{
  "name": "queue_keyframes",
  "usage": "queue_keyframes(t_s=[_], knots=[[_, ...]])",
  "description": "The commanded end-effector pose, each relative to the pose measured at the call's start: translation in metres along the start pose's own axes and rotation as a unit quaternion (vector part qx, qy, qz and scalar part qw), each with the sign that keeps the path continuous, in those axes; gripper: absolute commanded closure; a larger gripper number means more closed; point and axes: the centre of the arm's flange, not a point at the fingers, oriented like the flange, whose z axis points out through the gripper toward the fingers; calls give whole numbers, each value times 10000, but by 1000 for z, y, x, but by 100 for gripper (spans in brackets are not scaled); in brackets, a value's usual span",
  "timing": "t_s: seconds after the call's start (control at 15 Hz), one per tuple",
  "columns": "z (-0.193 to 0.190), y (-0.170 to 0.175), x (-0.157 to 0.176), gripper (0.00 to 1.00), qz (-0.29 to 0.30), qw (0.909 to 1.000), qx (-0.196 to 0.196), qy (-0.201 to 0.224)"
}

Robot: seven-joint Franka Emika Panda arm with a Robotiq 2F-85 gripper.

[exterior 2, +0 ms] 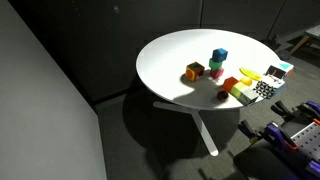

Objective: Put the blue block on the orange plushy cube

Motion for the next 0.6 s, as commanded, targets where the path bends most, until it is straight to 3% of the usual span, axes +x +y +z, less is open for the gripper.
queue_keyframes(t_s=[0.0,0.53], knots=[[-1,0,0,0,-1,10000,-2,10],[-2,0,-1,0,-2,10000,-5,25]])
